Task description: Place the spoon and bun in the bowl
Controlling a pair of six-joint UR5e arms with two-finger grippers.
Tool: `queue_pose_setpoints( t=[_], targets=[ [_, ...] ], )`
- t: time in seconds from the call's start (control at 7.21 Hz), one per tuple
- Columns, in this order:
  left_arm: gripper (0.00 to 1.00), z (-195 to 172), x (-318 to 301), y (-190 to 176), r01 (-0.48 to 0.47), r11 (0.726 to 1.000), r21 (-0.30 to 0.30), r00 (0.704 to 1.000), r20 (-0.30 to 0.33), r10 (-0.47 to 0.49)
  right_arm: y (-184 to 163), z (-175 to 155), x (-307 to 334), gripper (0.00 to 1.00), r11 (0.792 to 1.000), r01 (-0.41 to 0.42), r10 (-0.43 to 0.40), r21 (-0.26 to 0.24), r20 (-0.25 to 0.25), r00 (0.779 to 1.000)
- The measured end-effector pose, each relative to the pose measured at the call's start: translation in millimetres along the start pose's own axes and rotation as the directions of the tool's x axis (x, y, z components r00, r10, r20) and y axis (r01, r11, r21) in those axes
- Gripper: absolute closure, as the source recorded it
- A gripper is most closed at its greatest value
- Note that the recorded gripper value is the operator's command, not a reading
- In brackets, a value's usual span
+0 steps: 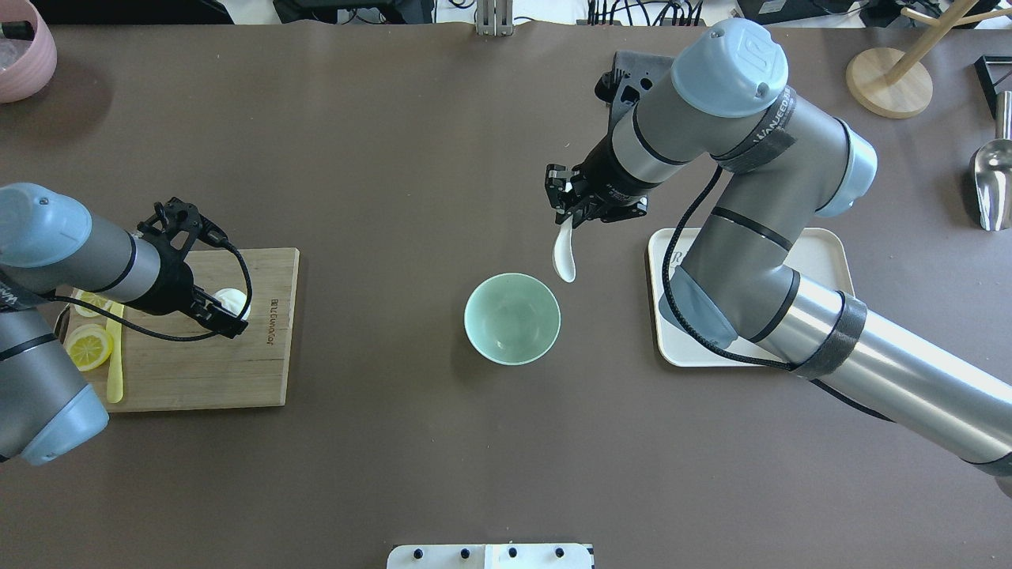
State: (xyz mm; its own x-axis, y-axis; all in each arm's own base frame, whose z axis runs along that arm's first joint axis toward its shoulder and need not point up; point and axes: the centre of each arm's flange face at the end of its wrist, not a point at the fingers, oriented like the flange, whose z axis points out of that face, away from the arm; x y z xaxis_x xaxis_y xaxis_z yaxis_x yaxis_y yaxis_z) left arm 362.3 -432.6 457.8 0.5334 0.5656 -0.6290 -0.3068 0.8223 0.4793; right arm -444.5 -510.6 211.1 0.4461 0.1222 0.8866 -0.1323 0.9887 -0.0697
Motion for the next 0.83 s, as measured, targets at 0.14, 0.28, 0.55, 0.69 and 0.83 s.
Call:
queue_pose_setpoints(
  t=[0.14, 0.28, 0.55, 0.69, 0.83],
  targets=[
    [0.94, 4.0, -2.1, 0.2, -0.001, 1.000, 0.003, 1.000, -0.001, 0.001, 2.5, 2.5, -1.9, 1.00, 1.000, 0.004, -0.004, -0.001, 0.000, 1.000],
    [1.00, 6.5, -3.7, 0.8, -0.001, 1.000, 0.004, 1.000, -0.002, 0.001, 6.5, 5.7, -4.5, 1.00, 1.000, 0.010, -0.010, -0.002, 0.000, 1.000],
    [1.00, -4.5, -0.4, -0.5, -0.004, 1.000, 0.023, 1.000, -0.012, 0.004, 12.3, 9.6, -9.6, 1.00, 1.000, 0.019, -0.019, -0.003, 0.002, 1.000],
    [1.00, -22.8, 1.2, -7.1, -0.004, 0.999, 0.052, 1.000, -0.022, 0.005, 16.9, 13.8, -13.3, 1.00, 1.000, 0.027, -0.027, 0.001, 0.001, 1.000],
    [1.00, -46.2, -1.0, -19.0, 0.004, 0.997, 0.083, 0.999, -0.047, 0.000, 23.5, 21.3, -19.0, 1.00, 0.999, 0.037, -0.037, 0.009, -0.003, 0.999]
  ],
)
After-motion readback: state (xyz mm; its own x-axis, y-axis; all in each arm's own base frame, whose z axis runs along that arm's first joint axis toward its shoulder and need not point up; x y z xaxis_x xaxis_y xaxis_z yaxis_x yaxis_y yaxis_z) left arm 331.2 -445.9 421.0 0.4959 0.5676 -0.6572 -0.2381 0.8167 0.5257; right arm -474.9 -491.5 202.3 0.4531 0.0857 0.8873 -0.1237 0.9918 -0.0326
